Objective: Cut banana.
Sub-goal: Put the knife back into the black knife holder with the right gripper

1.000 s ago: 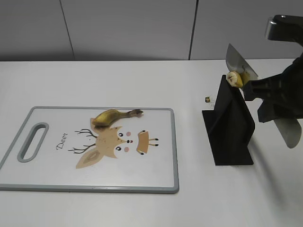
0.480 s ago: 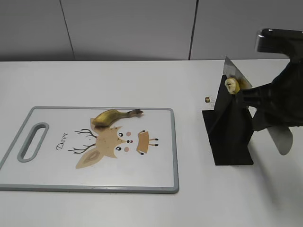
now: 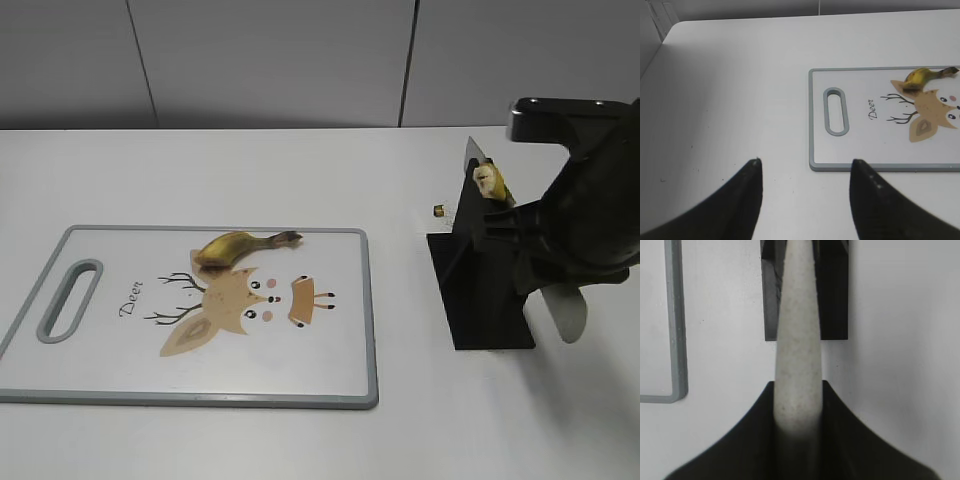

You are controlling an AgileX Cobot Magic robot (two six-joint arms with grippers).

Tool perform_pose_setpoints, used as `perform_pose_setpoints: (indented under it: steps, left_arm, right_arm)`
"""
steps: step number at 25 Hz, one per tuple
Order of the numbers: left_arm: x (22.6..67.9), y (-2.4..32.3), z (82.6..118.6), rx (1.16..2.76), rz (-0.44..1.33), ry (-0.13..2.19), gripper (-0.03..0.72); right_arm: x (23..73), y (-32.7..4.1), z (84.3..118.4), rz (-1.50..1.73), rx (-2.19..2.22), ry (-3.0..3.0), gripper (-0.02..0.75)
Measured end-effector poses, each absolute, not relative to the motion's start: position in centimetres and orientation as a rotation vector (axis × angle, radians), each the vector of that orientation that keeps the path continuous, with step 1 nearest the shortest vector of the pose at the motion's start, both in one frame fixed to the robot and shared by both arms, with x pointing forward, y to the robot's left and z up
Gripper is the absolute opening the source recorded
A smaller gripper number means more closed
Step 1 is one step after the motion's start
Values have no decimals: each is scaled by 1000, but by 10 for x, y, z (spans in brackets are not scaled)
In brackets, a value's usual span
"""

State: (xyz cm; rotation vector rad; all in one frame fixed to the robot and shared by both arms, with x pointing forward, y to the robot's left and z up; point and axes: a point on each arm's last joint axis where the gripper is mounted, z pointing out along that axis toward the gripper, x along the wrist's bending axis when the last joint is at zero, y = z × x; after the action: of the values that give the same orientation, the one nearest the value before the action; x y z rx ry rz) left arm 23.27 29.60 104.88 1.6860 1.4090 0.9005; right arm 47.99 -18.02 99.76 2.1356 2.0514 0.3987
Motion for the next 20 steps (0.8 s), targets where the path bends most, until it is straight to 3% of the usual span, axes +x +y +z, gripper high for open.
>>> perform_pose_setpoints:
  steps: [11,13,18,20]
  left_arm:
    - [233,296,1049,1686,901,1409,542]
    - [233,296,1049,1686,901,1409,542]
    - [233,296,1049,1686,901,1409,542]
    - [233,296,1049,1685,900,1410,542]
  right_arm:
    - [482,-179,996,407,2127,2051,167]
    - [482,-179,996,410,2126,2050,230]
    - [483,-179,996,417,2125,2049,574]
    - [482,-179,997,424,2120,2050,633]
